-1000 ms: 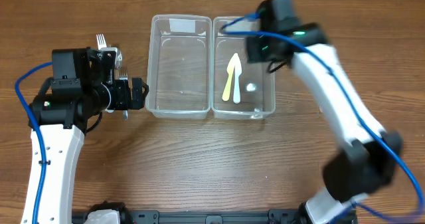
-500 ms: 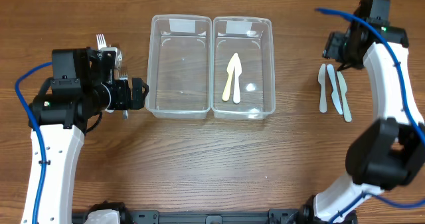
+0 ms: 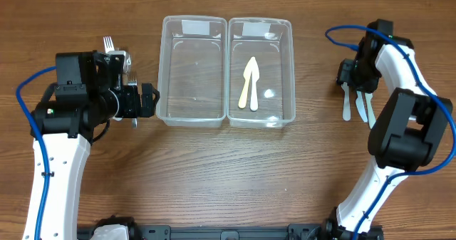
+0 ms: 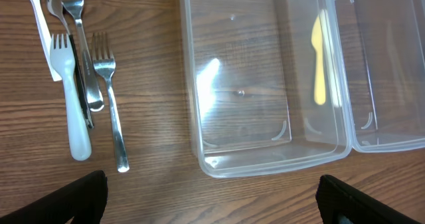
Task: Pack container
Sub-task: 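Lower right gripper and grasp the next white plastic knife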
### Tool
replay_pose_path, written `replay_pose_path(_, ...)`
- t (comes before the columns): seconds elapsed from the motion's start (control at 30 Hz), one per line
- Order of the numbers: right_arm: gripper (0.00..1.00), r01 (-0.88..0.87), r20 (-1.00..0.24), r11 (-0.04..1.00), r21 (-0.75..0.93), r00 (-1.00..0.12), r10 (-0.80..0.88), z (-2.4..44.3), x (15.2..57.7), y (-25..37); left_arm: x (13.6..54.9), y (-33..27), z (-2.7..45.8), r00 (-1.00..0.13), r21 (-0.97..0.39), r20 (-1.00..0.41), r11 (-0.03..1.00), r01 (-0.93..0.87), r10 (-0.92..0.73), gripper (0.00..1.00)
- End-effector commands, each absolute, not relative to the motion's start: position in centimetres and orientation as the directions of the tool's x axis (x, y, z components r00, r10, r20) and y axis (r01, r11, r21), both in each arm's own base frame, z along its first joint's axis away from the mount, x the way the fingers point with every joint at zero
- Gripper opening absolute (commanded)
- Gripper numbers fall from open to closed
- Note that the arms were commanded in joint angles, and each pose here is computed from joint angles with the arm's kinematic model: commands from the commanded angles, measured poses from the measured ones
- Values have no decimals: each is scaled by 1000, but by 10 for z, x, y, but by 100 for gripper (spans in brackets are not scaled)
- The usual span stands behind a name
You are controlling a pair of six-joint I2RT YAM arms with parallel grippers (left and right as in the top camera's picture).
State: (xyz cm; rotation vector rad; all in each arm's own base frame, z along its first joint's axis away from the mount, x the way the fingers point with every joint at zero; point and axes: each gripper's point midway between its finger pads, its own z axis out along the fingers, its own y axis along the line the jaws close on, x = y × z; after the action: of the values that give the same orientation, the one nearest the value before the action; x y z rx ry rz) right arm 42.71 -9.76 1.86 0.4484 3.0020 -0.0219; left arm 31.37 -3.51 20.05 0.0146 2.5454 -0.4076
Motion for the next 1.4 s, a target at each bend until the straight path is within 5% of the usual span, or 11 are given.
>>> replay_pose_path(0.0, 55, 284, -96, 959, 4, -954, 283, 12, 423, -98, 318, -35, 208, -835, -272, -548, 955, 117, -54, 100)
replay_pose_path(0.33, 45, 284, -52, 959, 2, -957, 284, -10, 405, -93, 318, -35, 208, -835, -272, -548, 955, 117, -54, 100)
replay_pose_path(0.7, 8, 296, -18, 955, -5, -955, 296, -14, 395, -92, 318, -35, 208, -835, -272, -548, 955, 117, -54, 100)
replay_pose_path(1.07, 4, 359, 3, 933, 11, -933, 359, 9, 396, -84, 318, -35, 208, -835, -272, -548, 955, 117, -54, 100)
replay_pose_path(1.37, 4, 262, -190, 951, 163, -938, 291, 104, 425, -38, 318, -35, 208, -835, -272, -548, 955, 117, -54, 100)
